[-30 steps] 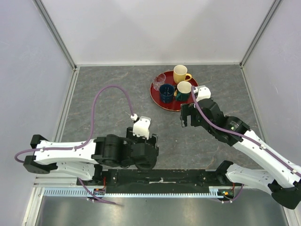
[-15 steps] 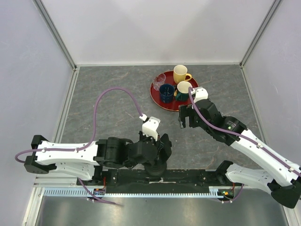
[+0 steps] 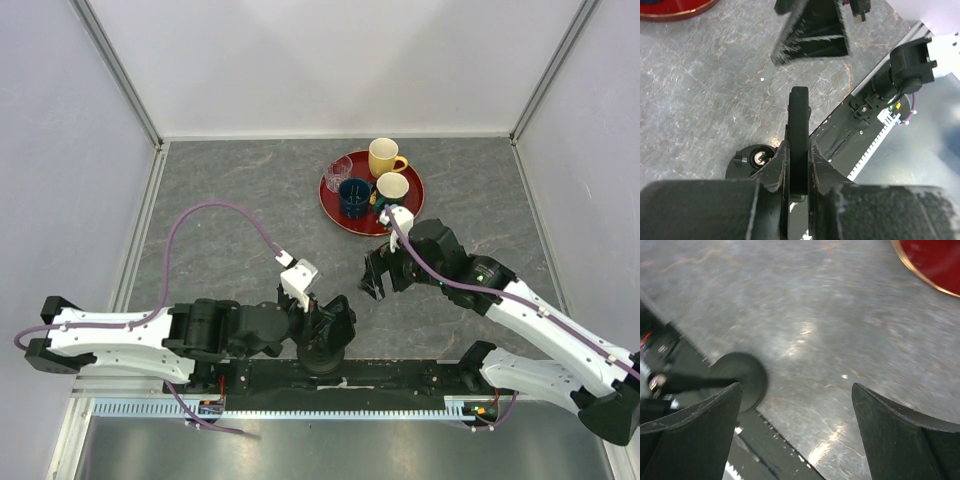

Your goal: Place the phone on the phone stand

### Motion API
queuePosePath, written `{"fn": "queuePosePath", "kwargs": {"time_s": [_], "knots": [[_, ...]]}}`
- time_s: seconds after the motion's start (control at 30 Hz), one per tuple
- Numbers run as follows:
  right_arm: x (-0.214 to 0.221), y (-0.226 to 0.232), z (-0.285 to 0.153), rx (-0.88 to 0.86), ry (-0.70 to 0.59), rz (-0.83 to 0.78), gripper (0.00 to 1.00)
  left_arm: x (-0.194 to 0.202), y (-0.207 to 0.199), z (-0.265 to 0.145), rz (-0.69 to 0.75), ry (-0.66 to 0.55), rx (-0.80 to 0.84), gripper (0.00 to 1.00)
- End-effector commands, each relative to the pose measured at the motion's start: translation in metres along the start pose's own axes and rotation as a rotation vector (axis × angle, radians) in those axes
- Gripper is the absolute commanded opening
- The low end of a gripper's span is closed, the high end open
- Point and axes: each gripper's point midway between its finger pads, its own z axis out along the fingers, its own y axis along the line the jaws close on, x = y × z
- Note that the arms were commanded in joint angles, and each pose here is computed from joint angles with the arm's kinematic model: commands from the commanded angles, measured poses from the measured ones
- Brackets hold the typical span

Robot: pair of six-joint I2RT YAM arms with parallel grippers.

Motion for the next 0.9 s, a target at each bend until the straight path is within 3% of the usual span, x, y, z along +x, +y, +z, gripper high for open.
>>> {"fn": "queuePosePath", "kwargs": {"time_s": [0.0,0.17,0.3,0.7,0.87], "knots": [[-0.011,0.065,-0.034,-0.421,-0.13,-0.223,0.97,-0.028,-0.014,-0.01,0.133,-0.13,0.134,0.02],[-0.004,0.104,-0.077,-0.705,-0.201,-0.378,0.91,-0.032,-0.014,-0.018,0.232,-0.165,0.188,0.02],[-0.004,0.132,-0.096,-0.913,-0.221,-0.412,0.89,-0.028,-0.012,-0.017,0.264,-0.17,0.197,0.02],[0.005,0.154,-0.053,-0.972,-0.166,-0.454,0.71,-0.031,-0.012,-0.026,0.259,-0.21,0.24,0.02],[0.019,0.167,-0.046,-1.02,-0.147,-0.457,0.58,-0.029,-0.011,-0.026,0.26,-0.207,0.239,0.02]]}}
